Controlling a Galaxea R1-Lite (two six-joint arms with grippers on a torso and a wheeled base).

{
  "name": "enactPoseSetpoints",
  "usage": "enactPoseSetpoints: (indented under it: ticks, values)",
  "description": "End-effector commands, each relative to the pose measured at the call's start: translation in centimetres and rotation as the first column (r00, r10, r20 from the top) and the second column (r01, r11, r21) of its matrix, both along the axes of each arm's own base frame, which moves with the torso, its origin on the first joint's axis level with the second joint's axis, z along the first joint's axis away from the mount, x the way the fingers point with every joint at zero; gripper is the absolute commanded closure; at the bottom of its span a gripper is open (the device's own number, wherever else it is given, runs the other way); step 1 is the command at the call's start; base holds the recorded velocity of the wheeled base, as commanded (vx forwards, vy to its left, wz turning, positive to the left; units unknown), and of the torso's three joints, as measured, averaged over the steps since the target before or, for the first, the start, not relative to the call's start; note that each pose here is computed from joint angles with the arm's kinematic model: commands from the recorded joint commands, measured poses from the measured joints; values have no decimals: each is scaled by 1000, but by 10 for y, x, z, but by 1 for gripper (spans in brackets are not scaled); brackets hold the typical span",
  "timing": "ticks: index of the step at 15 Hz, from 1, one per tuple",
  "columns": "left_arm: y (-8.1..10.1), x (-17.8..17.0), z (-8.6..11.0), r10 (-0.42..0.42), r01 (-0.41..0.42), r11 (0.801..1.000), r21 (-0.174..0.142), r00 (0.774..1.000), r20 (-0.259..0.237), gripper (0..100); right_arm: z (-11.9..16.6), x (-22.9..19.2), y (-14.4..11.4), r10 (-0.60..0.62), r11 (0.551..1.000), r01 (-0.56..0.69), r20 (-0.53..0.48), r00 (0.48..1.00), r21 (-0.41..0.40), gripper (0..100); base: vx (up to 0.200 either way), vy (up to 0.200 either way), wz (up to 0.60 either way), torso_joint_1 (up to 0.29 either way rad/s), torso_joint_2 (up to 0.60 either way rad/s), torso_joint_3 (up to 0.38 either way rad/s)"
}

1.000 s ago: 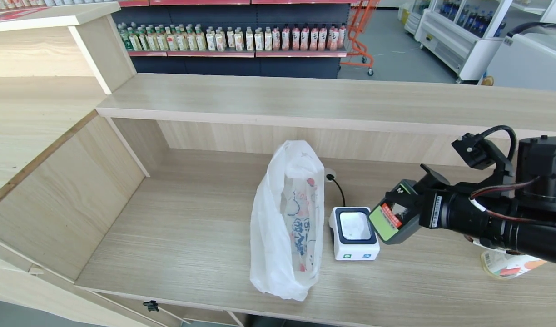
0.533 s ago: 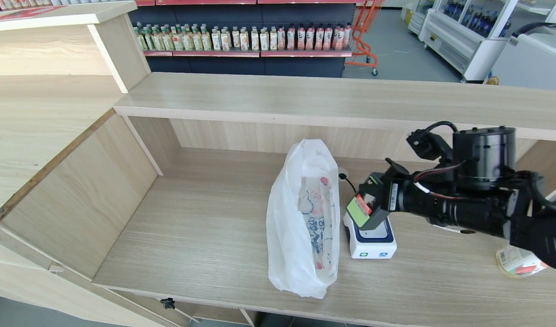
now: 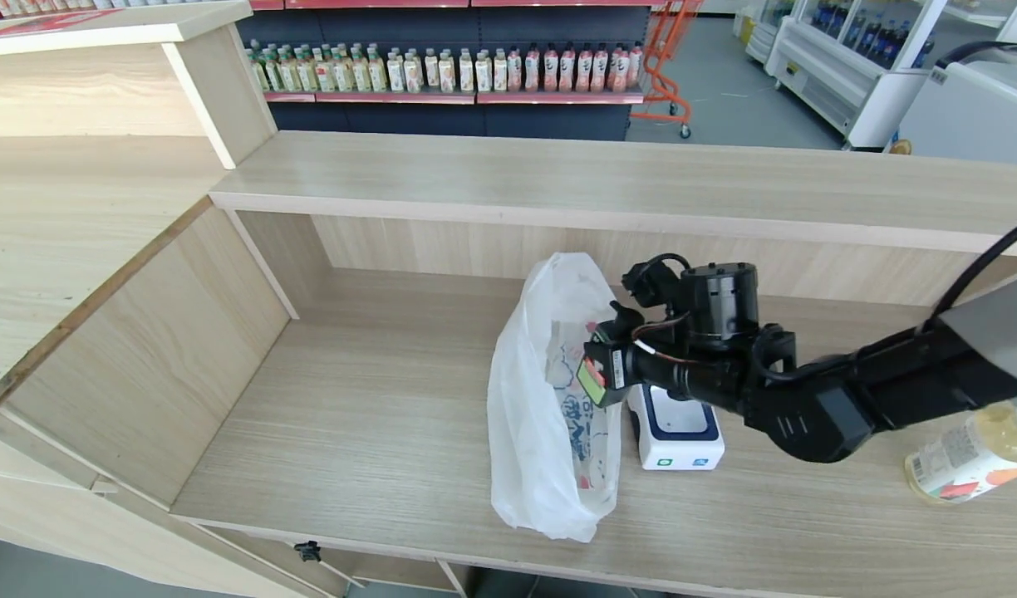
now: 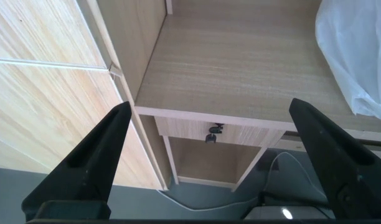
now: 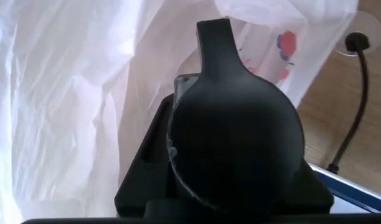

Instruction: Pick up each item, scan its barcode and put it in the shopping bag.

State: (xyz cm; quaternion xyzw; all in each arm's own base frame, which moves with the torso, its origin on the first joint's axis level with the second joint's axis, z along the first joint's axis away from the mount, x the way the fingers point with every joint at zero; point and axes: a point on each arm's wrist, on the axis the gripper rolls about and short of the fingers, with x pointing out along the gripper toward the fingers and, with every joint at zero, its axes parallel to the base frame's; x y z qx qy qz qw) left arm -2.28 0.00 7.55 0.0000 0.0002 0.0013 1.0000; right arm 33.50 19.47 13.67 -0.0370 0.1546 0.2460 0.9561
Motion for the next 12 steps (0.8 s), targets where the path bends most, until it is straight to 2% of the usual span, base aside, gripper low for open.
enactPoseSetpoints:
  ticks: [1,7,8,10,12]
  values:
    - [0,0,0,1,-1,1000,0,1000,-1,0,-27,10,20,39,998,-40,-20,999,-48,100,0,0,0,0,0,0]
    - [0,0,0,1,-1,1000,2,1000,0,0,-46,23,40,72,990,-67,35,997,-124,100,0,0,0,0,0,0]
    - [0,0,0,2,-2,1000,0,1000,0,0,-50,24,41,64,990,-57,51,997,-131,0,0,0,0,0,0,0]
    - [0,0,0,1,-1,1000,0,1000,0,0,-50,23,41,61,991,-54,57,997,-120,0,0,0,0,0,0,0]
    - [0,0,0,2,-2,1000,0,1000,-1,0,-38,18,37,38,998,-36,36,999,-45,0,0,0,0,0,0,0]
